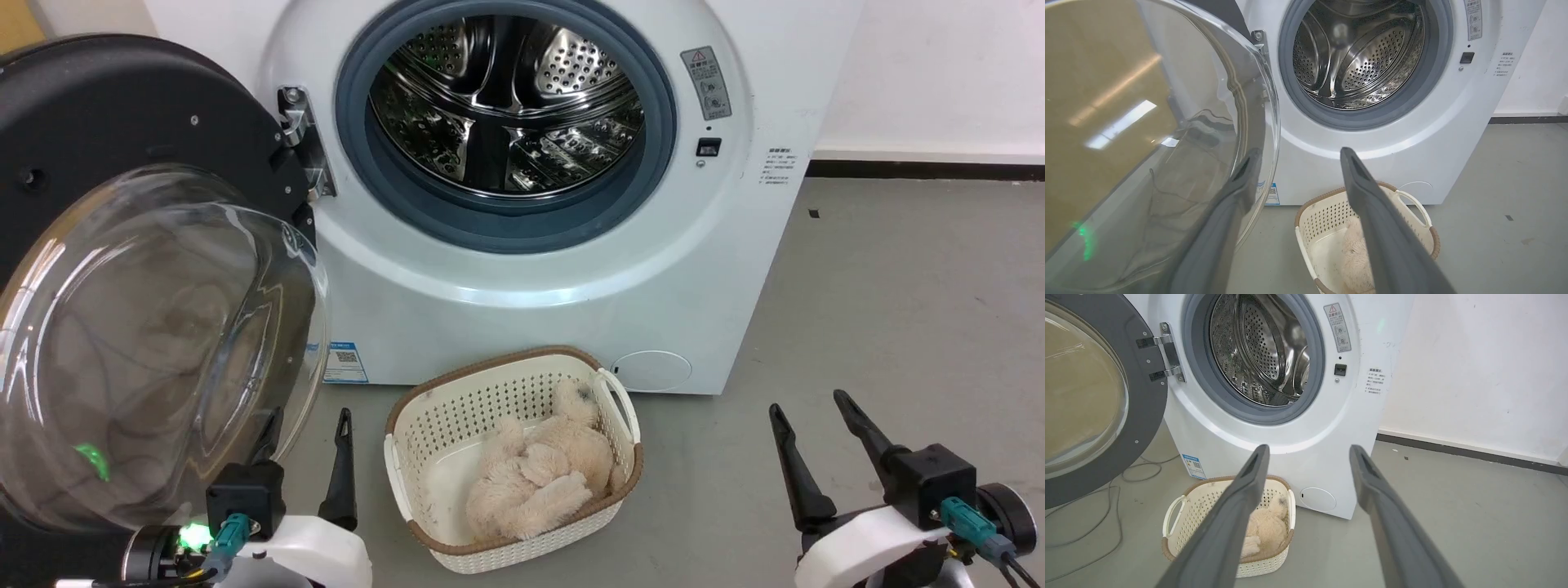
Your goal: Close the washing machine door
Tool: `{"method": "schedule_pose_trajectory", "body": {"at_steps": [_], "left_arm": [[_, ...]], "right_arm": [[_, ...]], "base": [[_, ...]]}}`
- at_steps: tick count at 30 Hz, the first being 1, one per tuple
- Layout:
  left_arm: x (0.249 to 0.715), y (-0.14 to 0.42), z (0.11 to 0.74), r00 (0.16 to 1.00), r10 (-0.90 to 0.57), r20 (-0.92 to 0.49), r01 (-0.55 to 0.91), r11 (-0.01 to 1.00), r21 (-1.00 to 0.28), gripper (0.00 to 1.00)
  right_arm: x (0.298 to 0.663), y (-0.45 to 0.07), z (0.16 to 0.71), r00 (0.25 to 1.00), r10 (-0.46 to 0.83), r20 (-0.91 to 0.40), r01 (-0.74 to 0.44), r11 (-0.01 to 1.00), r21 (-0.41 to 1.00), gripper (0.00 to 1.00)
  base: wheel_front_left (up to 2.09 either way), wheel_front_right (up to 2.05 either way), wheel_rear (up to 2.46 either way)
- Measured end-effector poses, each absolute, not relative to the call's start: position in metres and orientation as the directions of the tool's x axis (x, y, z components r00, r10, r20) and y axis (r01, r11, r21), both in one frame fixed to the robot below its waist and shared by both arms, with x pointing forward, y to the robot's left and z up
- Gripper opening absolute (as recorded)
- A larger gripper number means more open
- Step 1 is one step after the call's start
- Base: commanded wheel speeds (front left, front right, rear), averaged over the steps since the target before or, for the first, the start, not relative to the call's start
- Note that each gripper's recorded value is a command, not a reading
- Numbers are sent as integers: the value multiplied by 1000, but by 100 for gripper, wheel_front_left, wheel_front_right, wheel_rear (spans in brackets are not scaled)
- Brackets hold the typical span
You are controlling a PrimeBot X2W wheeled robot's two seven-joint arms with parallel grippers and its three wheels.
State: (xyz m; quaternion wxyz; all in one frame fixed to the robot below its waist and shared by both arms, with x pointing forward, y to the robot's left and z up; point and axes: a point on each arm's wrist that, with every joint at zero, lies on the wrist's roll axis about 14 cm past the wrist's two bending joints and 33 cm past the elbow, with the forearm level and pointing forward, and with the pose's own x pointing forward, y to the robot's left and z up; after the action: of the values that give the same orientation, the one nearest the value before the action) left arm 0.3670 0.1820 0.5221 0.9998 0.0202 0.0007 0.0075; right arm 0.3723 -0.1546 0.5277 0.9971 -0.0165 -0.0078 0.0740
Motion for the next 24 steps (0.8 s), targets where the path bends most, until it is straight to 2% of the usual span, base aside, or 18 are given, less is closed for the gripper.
{"method": "schedule_pose_trajectory", "body": {"at_steps": [24], "left_arm": [[347, 214, 525, 992, 120, 37, -121, 992, 29, 100]], "right_arm": [[382, -116, 532, 964, 260, 55, -259, 966, -14, 100]], "base": [[0, 0, 0]]}}
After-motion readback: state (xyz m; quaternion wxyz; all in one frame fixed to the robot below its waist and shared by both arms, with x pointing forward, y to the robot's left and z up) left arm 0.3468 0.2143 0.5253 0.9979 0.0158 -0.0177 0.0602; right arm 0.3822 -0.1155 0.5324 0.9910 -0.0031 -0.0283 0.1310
